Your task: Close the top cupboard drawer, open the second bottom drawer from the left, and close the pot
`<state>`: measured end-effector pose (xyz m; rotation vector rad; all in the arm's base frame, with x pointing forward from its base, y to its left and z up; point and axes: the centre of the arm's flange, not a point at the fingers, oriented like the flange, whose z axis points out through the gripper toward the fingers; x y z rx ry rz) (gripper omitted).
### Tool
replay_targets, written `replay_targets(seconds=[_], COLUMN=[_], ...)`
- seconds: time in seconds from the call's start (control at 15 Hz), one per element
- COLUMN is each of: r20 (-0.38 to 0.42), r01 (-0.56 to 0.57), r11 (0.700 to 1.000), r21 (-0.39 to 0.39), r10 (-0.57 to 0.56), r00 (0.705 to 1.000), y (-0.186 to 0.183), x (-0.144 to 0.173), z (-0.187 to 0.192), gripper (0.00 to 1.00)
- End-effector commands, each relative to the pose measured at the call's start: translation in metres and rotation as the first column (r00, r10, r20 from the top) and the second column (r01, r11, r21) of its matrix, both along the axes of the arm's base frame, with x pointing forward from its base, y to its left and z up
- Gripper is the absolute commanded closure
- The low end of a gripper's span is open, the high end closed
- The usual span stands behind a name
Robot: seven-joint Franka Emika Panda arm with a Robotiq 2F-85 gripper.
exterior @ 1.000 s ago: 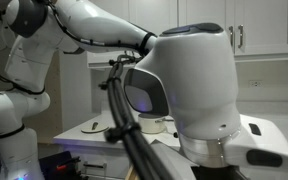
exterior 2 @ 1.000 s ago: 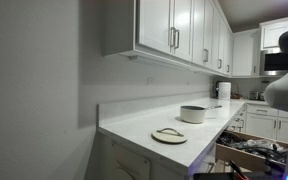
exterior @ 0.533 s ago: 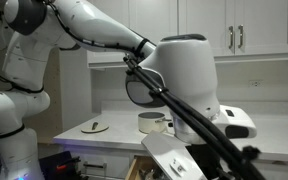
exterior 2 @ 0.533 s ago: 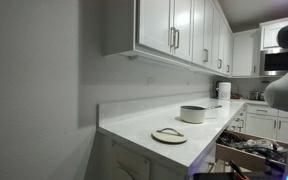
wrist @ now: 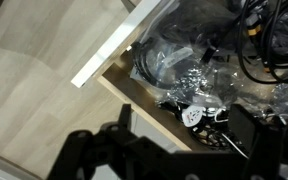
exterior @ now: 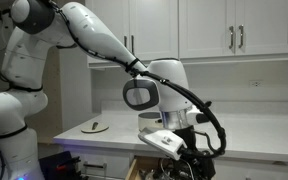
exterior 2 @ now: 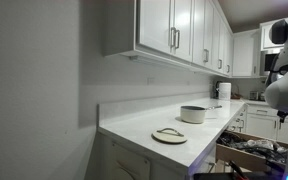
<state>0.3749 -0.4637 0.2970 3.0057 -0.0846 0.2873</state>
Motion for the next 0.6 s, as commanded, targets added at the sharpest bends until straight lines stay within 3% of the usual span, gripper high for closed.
replay_targets(seconds=[0.0,0.53], r20=[-0.046,-0.146], r01=[-0.080,-0.248], r11=[0.997,0.967], r21=[-0.021,-0.053], r10=[0.079,0.238], r00=[0.996,0.960], y=[0.047,0.130], x=[0.007,0.022], z=[0.014,0.019], gripper=[0.00,0.00])
